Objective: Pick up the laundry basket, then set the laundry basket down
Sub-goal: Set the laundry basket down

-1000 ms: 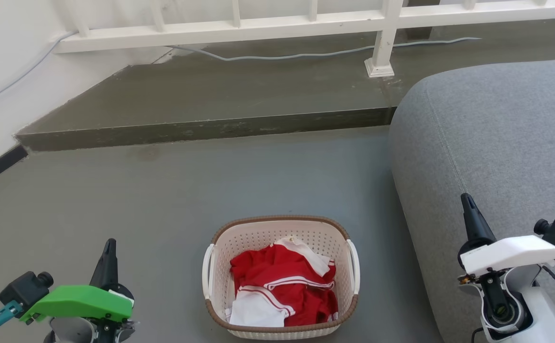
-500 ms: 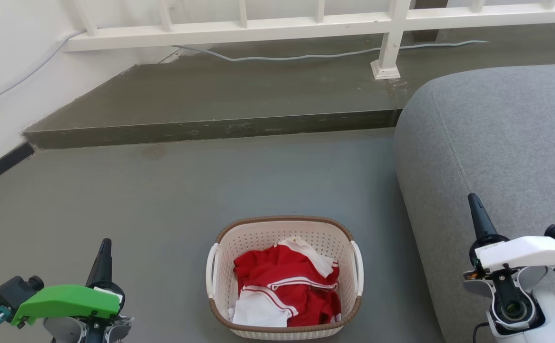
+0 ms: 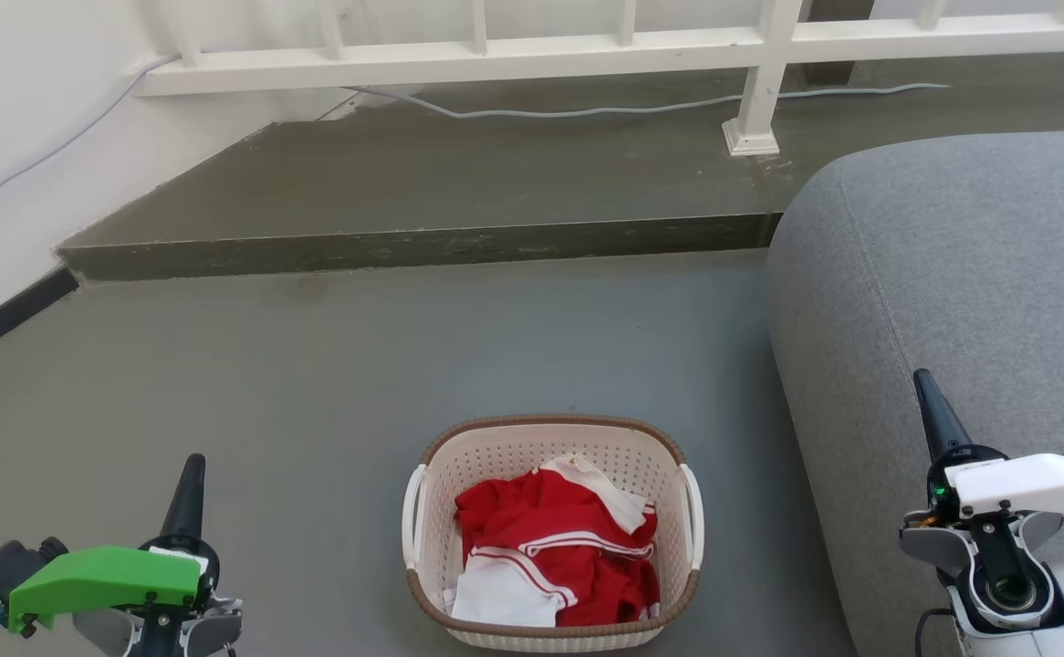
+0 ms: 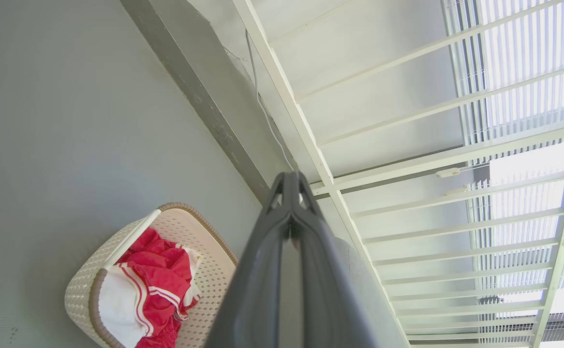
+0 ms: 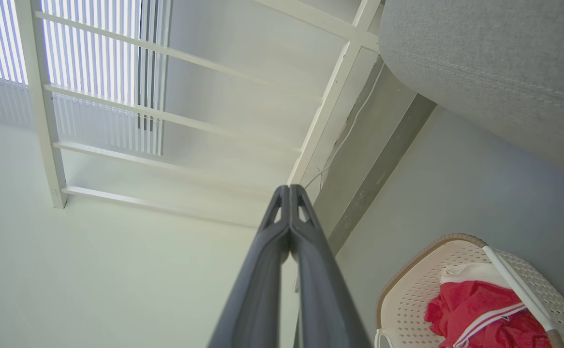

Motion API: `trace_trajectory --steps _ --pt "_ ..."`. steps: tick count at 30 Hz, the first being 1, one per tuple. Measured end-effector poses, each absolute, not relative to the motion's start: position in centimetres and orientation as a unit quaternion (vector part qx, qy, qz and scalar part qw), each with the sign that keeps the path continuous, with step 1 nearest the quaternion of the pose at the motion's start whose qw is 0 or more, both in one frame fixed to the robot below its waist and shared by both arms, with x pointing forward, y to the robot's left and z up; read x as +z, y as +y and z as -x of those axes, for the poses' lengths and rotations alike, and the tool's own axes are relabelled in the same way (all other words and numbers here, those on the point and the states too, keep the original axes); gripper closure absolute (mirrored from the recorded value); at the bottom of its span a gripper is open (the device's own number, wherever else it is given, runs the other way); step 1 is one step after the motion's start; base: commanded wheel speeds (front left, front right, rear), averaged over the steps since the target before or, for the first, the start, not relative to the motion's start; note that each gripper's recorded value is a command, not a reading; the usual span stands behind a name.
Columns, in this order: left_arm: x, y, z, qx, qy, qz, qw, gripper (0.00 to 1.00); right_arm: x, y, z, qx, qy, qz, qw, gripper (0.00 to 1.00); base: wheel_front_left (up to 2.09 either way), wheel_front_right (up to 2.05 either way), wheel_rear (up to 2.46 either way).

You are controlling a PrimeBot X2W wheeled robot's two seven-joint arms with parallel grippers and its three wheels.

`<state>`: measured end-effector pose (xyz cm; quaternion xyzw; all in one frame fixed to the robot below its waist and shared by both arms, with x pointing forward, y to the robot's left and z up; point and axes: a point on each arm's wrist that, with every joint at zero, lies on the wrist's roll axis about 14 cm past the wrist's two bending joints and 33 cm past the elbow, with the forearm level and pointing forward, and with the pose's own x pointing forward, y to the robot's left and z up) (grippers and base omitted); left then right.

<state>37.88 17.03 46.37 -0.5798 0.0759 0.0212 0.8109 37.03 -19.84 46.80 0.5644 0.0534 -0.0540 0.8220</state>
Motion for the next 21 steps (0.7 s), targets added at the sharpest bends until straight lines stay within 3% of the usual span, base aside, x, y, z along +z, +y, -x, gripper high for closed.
trace_trajectory --steps 21 --pt "47.3 18.4 -37.6 0.025 0.055 0.675 0.736 1.00 47.5 -20.3 -37.5 -0.047 0.033 -0.675 0.735 1.00 0.00 0.00 0.00"
